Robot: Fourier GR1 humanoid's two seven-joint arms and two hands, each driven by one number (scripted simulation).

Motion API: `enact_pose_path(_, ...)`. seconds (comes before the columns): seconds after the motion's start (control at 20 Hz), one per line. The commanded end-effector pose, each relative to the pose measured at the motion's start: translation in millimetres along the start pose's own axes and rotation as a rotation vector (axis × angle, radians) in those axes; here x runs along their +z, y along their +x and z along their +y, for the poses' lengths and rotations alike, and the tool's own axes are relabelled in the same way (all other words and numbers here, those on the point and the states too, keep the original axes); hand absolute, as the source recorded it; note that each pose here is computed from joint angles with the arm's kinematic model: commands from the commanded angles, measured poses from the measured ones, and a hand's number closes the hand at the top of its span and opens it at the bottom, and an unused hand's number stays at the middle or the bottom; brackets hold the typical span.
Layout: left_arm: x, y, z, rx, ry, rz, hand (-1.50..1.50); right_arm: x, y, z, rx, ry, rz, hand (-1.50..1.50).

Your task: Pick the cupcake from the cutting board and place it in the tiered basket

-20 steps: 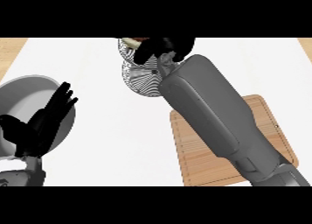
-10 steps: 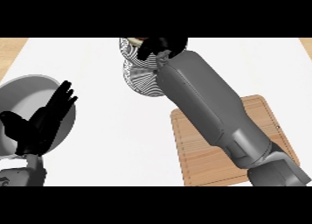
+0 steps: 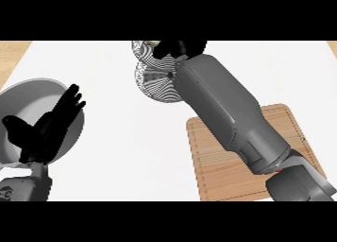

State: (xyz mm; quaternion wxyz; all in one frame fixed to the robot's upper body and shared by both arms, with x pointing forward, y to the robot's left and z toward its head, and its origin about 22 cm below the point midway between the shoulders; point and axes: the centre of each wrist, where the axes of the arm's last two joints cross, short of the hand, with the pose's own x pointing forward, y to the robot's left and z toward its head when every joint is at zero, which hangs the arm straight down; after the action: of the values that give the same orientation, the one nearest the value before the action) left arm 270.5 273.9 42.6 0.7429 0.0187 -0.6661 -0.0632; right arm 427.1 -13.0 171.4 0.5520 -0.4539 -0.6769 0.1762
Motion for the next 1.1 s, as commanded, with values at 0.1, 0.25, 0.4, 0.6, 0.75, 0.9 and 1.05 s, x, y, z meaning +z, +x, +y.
enact_pose_path(0.1, -3.8, -4.9, 8.4, -0.016, 0.003, 0.018, 0.00, -12.2, -4.4, 4.4, 0.018, -0.026, -0.004, -1.50)
enact_pose_path(0.25, 6.4, 9.0, 8.2, 0.024, 0.003, 0.033, 0.00, -14.0, 5.2, -0.9, -0.023, -0.036, 0.000, -1.50)
enact_pose_path(0.4, 2.2, 10.0, 4.8, -0.015, 0.017, 0.016, 0.00, -14.0, -4.3, -1.0, -0.168, -0.089, 0.025, -1.50)
enact_pose_path(0.6, 15.3, -7.8, 9.6, 0.008, 0.001, 0.035, 0.00, -14.3, 2.1, -7.8, -0.300, -0.109, 0.080, -1.50)
enact_pose_path(0.75, 0.2, -3.7, -6.9, 0.019, 0.012, 0.020, 0.00, -22.2, 18.0, -26.0, -0.436, -0.142, 0.101, -1.50)
enact_pose_path(0.9, 6.0, -14.7, 17.1, -0.012, 0.024, 0.036, 0.00, -24.7, 6.8, -28.2, -0.540, -0.190, 0.141, -1.50)
enact_pose_path(1.05, 7.0, -3.8, 19.2, 0.014, 0.033, 0.038, 0.00, -28.4, 0.5, -37.5, -0.651, -0.269, 0.177, -1.50)
